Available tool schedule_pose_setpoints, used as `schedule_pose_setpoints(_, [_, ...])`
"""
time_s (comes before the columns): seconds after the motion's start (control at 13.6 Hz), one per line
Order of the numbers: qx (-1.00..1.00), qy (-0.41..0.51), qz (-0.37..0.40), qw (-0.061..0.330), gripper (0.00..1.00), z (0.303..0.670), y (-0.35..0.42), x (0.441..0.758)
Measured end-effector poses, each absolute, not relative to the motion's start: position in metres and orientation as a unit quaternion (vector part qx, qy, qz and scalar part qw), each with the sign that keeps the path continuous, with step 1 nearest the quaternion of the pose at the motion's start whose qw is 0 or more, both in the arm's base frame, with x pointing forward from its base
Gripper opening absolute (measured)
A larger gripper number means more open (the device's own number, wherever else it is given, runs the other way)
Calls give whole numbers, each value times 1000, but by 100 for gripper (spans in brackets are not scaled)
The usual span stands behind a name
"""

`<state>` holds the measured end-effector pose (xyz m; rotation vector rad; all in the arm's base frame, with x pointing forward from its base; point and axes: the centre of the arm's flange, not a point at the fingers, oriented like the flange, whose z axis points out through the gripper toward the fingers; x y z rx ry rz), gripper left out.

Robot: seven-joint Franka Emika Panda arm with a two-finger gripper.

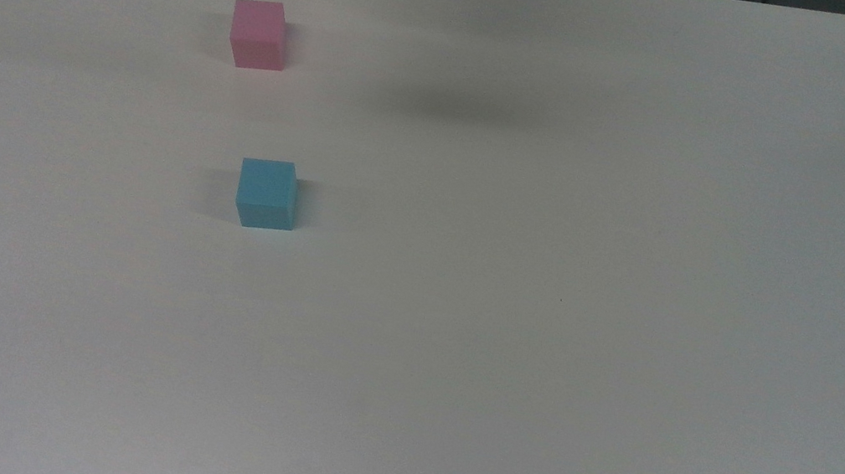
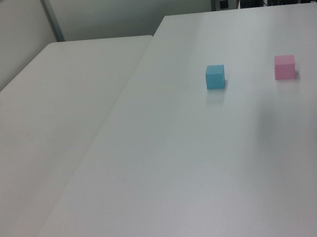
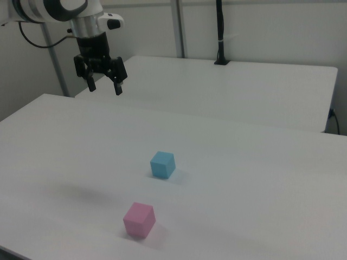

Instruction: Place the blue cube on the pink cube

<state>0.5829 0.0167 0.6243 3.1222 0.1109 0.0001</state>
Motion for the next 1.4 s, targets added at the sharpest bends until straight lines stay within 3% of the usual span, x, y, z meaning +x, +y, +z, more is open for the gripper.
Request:
schedule_pose_setpoints(0.96, [999,32,0,9,100,624,11,583])
schedule_pose_setpoints(1.4, [1000,29,-1,10,100,624,-36,582])
